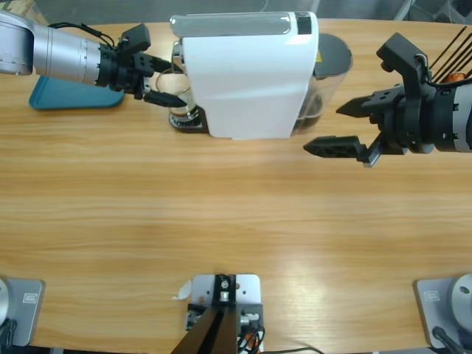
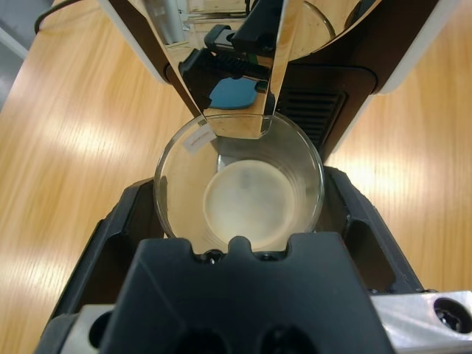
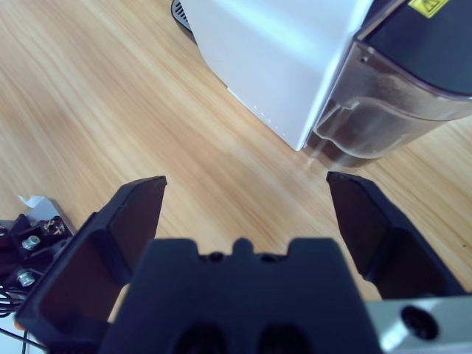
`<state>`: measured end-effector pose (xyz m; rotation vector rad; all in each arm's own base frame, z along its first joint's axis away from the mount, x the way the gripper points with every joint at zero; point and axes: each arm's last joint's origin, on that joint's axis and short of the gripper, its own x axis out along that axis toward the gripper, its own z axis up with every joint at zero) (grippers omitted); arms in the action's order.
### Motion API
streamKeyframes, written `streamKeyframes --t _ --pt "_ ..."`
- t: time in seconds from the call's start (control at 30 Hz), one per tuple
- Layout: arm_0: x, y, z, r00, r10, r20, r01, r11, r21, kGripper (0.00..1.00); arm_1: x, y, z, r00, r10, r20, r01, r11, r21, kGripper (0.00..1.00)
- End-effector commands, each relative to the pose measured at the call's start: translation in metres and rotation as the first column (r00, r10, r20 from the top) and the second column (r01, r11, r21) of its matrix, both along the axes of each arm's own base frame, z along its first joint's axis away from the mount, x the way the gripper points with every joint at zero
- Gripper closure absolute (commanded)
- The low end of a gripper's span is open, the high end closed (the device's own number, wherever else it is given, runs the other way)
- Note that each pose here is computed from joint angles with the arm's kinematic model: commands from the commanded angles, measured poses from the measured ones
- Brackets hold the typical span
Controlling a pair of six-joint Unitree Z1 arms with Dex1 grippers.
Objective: Pour coffee
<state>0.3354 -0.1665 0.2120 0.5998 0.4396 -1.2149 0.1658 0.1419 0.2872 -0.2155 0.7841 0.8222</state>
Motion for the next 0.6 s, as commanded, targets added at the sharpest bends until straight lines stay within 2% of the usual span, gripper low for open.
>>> streamKeyframes --t 0.03,0.23,0.6 --pt "-0.001 -0.005 -0.026 0.996 -0.023 -0.086 0.024 1.0 0.011 1.0 -0.005 -0.002 -0.007 1.0 0.013 -0.002 -0.013 1.0 -0.013 0.0" --pt "-0.012 0.003 -0.022 0.996 -0.009 -0.088 0.011 1.0 0.018 1.0 -0.005 -0.002 -0.007 1.0 0.012 -0.004 -0.012 1.0 -0.015 0.0" --pt "-0.024 0.03 0.012 0.996 0.085 -0.003 -0.084 0.996 0.02 1.0 -0.004 -0.001 -0.006 1.0 0.011 0.001 -0.011 1.0 -0.012 0.0"
